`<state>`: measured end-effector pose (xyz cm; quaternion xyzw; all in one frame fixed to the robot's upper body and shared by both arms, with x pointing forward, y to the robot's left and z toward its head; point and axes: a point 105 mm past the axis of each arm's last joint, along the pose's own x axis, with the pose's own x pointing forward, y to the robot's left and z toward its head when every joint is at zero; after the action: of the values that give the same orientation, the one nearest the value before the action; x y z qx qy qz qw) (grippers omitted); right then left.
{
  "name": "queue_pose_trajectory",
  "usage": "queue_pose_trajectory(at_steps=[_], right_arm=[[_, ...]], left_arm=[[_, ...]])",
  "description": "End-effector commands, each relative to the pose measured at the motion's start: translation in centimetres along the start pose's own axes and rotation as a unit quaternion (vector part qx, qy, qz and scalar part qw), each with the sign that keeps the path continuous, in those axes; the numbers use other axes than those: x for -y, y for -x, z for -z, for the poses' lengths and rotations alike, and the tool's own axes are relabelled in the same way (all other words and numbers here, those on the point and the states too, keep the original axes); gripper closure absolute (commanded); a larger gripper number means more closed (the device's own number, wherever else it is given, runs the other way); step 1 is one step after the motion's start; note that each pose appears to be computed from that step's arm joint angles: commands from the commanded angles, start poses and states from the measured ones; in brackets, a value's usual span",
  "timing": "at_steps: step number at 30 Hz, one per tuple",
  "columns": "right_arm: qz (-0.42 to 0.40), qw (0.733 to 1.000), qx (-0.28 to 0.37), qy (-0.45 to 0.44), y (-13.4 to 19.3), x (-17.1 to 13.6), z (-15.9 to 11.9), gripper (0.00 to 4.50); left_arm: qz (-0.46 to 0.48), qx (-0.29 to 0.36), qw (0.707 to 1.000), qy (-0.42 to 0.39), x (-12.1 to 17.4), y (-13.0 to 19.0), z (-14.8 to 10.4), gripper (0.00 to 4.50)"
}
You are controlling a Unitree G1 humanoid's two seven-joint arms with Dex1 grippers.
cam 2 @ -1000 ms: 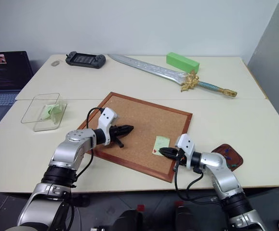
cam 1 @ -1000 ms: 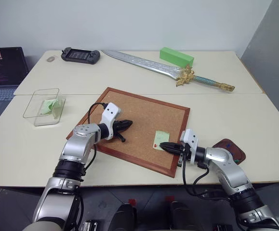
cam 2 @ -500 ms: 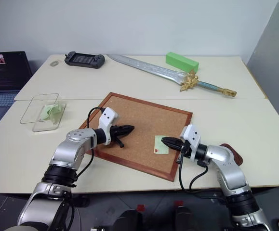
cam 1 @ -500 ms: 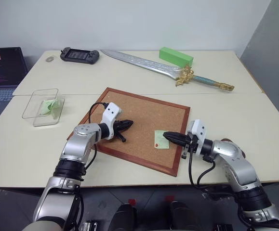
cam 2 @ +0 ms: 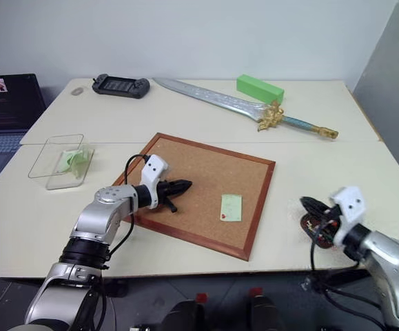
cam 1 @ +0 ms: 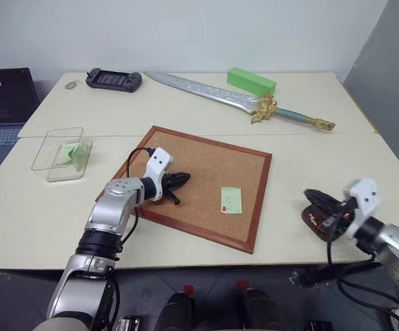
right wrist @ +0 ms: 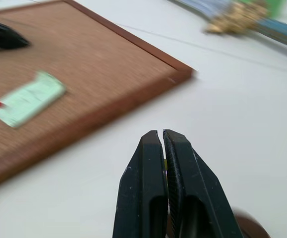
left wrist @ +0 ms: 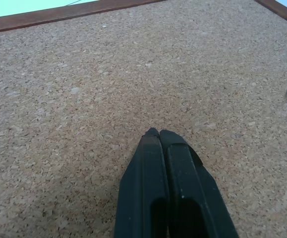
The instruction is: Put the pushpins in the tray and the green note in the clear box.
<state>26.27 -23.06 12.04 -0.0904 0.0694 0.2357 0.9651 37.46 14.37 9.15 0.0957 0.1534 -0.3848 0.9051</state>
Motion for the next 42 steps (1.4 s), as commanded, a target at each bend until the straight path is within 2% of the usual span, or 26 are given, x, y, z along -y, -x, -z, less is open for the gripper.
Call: queue_pose_trajectory(at_steps=[1, 12, 18, 28, 34, 37, 42], right_arm=[[0.075, 0.997, -0.002, 0.002, 2.1, 1.9, 0.5, 4.43], [0.113, 0.993, -0.023, -0.013, 2.3, 3.0, 2.4, 4.43], [0.108, 0.994, -0.028, -0.010, 1.7, 3.1, 2.8, 3.37], [0.100, 0.995, -0.020, -0.006, 1.5, 3.1, 2.3, 3.37], [-0.048, 0.998, 0.035, 0.022, 0.4, -1.4, -0.8, 3.37], [-0.148, 0.986, 0.040, 0.066, -1.3, -5.2, -1.6, 3.37], [-0.235, 0.966, 0.052, 0.092, -4.5, -9.2, -1.8, 3.37]], left_arm=[[0.023, -0.030, 0.999, 0.005, 0.8, -0.4, 1.6, 4.50], [0.026, -0.027, 0.999, -0.001, 0.6, -0.9, 1.2, 4.50], [0.024, -0.029, 0.999, 0.001, 0.6, -0.7, 1.5, 4.50], [0.017, -0.030, 0.999, 0.004, 0.3, -0.4, 1.6, 4.50], [0.015, -0.029, 0.999, 0.004, 0.2, -0.5, 1.5, 4.50], [0.016, -0.027, 1.000, 0.004, 0.2, -0.8, 1.3, 4.50], [0.017, -0.024, 1.000, 0.003, 0.3, -1.0, 1.0, 4.50]])
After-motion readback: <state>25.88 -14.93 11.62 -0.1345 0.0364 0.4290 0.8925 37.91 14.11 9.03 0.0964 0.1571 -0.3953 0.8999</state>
